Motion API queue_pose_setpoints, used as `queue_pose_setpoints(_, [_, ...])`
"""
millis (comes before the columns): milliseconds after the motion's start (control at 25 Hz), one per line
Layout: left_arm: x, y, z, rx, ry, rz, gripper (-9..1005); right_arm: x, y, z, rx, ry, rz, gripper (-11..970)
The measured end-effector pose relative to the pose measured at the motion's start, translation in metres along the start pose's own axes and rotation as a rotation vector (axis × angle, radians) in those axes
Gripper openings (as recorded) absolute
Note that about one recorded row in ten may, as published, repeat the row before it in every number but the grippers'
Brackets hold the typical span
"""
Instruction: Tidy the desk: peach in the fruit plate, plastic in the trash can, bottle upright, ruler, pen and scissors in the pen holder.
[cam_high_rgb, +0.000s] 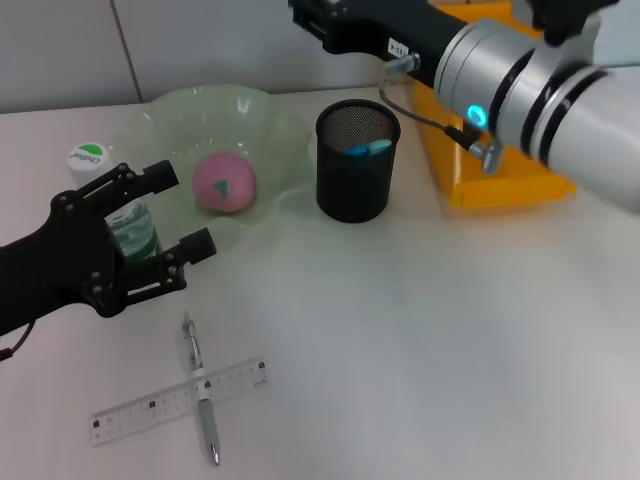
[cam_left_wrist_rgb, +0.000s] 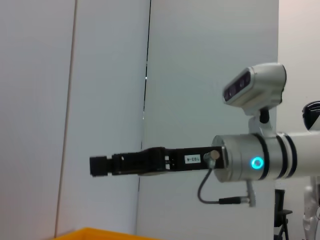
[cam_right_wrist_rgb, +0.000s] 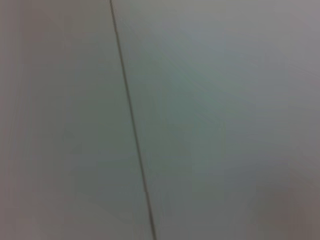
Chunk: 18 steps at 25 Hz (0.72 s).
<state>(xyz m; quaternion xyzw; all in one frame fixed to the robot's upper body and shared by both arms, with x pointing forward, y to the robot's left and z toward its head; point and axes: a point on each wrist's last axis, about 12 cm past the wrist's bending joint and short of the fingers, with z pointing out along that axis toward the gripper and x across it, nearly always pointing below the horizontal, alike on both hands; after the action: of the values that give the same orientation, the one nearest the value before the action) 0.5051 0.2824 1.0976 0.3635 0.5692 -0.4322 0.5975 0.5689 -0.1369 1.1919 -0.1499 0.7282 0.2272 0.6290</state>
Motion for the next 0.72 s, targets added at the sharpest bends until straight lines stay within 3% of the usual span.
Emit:
queue_pose_setpoints(240, [-0.001,0.000,0.001,0.003,-0.001,0.002,792,-0.041,-0.006,-0.021,-0.114,0.153,0.120,549])
queue_pose_setpoints(320, [-0.001,0.000,0.001,0.004,-0.001,0.002,792,-0.044,-0.008,-0.024,-0.141,0.160,0.143,548])
queue_pose_setpoints(400, [-0.001,0.001,0.001,0.002,-0.003,0.003,792,-0.056,-0.020,-0.035,-0.228,0.148,0.225,548])
queue_pose_setpoints(440, [-0.001,0.001,0.001,-0.001,-0.005,0.004,792,-0.069,-0.036,-0.050,-0.354,0.107,0.305,548])
queue_pose_setpoints(520, [-0.001,0.001,0.001,-0.002,-0.006,0.004,791,-0.071,-0.041,-0.055,-0.405,0.097,0.333,563])
queue_pose_setpoints(720, [-0.001,0.001,0.001,-0.001,-0.009,0.002,791,-0.074,-0.080,-0.082,-0.623,0.097,0.413,602])
